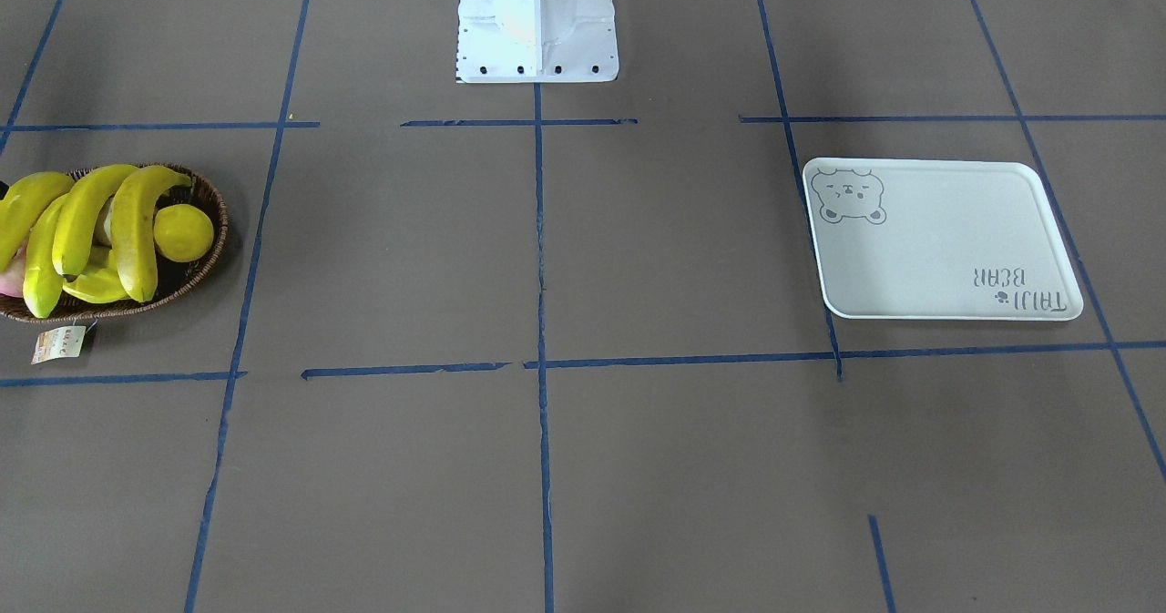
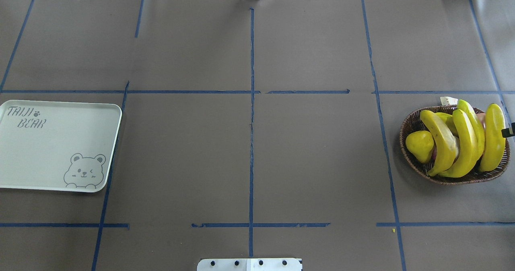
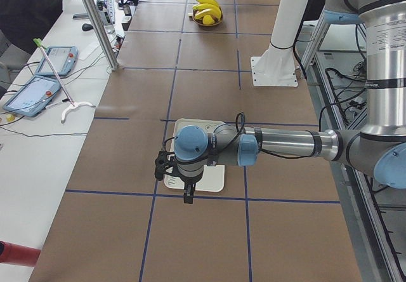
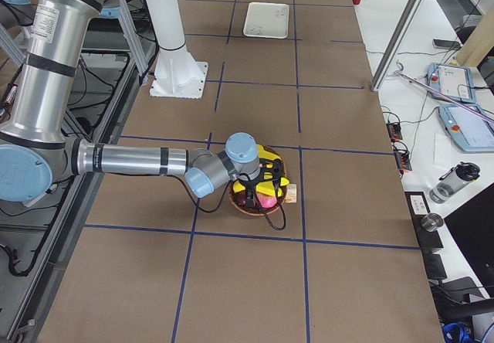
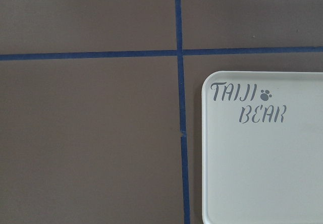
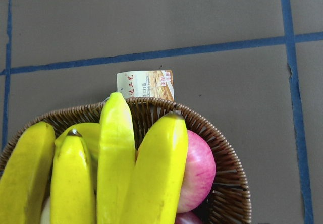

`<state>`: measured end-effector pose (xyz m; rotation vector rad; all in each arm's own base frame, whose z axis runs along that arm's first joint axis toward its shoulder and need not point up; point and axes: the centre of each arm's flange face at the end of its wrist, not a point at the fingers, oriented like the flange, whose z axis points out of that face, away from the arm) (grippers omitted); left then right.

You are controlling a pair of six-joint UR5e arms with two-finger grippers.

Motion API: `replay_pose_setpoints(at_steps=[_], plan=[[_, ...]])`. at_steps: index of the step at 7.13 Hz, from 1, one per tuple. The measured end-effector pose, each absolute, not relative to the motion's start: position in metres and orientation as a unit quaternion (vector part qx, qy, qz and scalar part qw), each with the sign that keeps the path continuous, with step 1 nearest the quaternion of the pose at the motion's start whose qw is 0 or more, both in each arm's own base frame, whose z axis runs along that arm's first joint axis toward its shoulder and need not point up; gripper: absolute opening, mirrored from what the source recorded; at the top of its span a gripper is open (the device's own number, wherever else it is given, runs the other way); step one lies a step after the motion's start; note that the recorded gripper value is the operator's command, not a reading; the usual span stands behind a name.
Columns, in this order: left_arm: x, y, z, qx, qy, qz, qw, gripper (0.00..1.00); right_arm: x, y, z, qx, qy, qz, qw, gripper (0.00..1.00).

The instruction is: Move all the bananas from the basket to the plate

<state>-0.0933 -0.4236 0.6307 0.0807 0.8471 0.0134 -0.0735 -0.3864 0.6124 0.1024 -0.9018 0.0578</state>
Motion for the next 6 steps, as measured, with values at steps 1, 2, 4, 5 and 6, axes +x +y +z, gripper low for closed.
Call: replay_pose_setpoints(at_steps=[1,2,4,5,6], plan=[[-0.093,-0.424,0.631,0.039,0.411,0.007,0.911,1.00,-0.079,-0.384,0.611,0.047,-0.434,0.023,0.899,1.00],[-0.093,-0.424,0.631,0.039,0.411,0.006,0.911,1.00,-0.085,-0.383,0.610,0.045,-0.434,0.019,0.899,1.00],[-0.093,-0.423,0.632,0.039,0.411,0.007,0.911,1.00,-0.095,-0.382,0.610,0.039,-0.434,0.011,0.900,1.00],[-0.093,-0.423,0.632,0.038,0.411,0.007,0.911,1.00,-0.100,-0.381,0.611,0.035,-0.432,0.007,0.901,0.99],[-0.093,-0.423,0.632,0.038,0.411,0.006,0.911,1.00,-0.104,-0.380,0.612,0.032,-0.431,0.003,0.902,0.96]])
